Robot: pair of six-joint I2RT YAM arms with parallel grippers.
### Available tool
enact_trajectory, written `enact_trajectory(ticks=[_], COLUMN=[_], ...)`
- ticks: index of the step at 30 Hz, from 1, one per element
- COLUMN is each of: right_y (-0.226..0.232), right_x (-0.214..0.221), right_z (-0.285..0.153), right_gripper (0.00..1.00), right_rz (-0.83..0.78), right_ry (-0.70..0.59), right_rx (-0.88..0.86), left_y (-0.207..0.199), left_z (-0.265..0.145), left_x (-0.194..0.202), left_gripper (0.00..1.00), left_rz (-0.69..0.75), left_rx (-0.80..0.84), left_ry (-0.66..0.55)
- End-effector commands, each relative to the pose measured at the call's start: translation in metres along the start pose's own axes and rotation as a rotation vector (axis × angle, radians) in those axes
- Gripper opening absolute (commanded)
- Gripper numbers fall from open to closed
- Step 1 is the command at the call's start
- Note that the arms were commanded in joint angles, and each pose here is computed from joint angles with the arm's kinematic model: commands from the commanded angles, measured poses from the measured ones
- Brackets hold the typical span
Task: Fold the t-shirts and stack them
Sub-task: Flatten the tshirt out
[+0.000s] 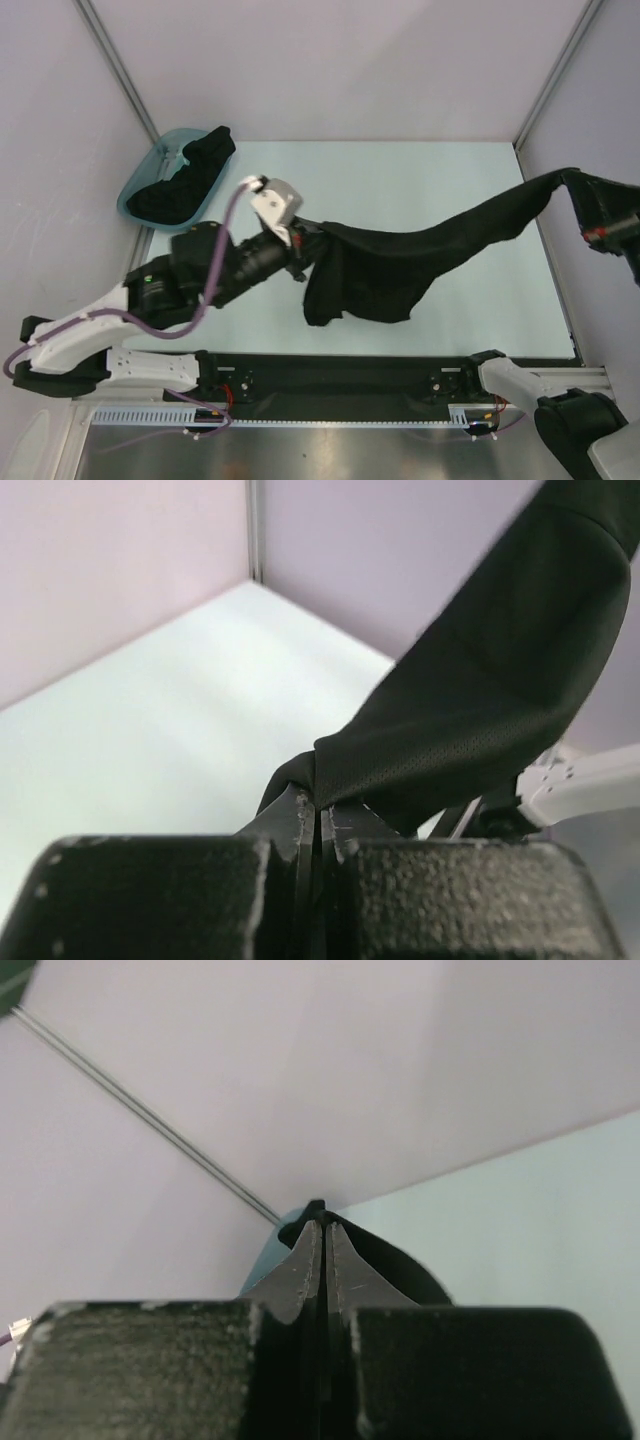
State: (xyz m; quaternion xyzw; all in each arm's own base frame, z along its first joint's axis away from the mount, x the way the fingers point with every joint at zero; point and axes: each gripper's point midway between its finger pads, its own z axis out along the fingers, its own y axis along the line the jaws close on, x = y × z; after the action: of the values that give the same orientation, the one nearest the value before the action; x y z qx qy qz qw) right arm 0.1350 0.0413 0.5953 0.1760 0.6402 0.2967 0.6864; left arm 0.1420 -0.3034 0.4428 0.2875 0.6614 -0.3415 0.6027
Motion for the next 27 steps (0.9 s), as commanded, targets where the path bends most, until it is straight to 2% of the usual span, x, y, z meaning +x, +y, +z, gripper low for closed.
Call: enact_trajectory(ticks=[1,6,11,14,15,16,17,18,19,20,21,22,23,24,25,26,27], right_y=[0.014,0.018,0.011,0.006,0.006,-0.005,-0.003,-0.008,-0.029,-0.033,-0.043,-0.051,-0.068,-0.082,-0.087,-0.103,-0.134], right_x=[-0.039,-0.064,-0.072,-0.054,-0.047,-0.021,-0.017,-0.007,0.023,0.035,0.051,0.064,0.094,0.107,0.114,0.132,0.163], right_z=[-0.038,-0.059,-0.046,0.001,0.016,0.048,0.066,0.083,0.114,0.142,0.164,0.182,0.223,0.243,0.263,0.282,0.314], right_gripper=[0.00,0.00,0.00,0.00,0.00,0.00,0.00,0.00,0.00,0.00,0.00,0.00,0.00,0.00,0.00,0.02,0.12], right_rz=[-0.014,0.001,-0.003,-0.019,-0.027,-0.047,-0.053,-0.060,-0.078,-0.092,-0.097,-0.100,-0.119,-0.136,-0.149,-0.161,-0.164], right_ry=[-0.174,-0.291,-0.329,-0.251,-0.226,-0.146,-0.148,-0.132,-0.062,-0.051,-0.009,0.033,0.102,0.127,0.127,0.162,0.243], right_rx=[-0.080,-0.097,-0.046,-0.009,-0.007,0.032,0.016,0.031,0.091,0.093,0.115,0.127,0.152,0.174,0.159,0.184,0.223], left_y=[0.009,0.006,-0.015,-0.018,-0.005,-0.011,-0.003,0.027,0.036,0.040,0.079,0.099,0.109,0.145,0.171,0.193,0.229], left_z=[-0.027,-0.037,-0.028,-0.016,-0.010,-0.005,0.000,0.011,0.020,0.025,0.034,0.047,0.053,0.062,0.069,0.074,0.073], left_x=[-0.022,-0.016,0.003,0.026,0.048,0.054,0.065,0.097,0.105,0.122,0.139,0.161,0.171,0.172,0.202,0.211,0.205], left_gripper=[0.00,0.00,0.00,0.00,0.00,0.00,0.00,0.00,0.00,0.00,0.00,0.00,0.00,0.00,0.00,0.02,0.28], left_rz=[-0.004,-0.016,0.003,-0.023,-0.035,-0.063,-0.086,-0.150,-0.183,-0.213,-0.264,-0.303,-0.322,-0.340,-0.381,-0.422,-0.453], left_rx=[-0.002,0.042,0.140,0.150,0.112,0.170,0.162,0.083,0.085,0.118,0.017,-0.026,-0.013,-0.109,-0.206,-0.285,-0.392], left_ry=[-0.027,-0.014,0.046,0.091,0.128,0.120,0.132,0.190,0.186,0.225,0.246,0.302,0.333,0.334,0.432,0.458,0.470])
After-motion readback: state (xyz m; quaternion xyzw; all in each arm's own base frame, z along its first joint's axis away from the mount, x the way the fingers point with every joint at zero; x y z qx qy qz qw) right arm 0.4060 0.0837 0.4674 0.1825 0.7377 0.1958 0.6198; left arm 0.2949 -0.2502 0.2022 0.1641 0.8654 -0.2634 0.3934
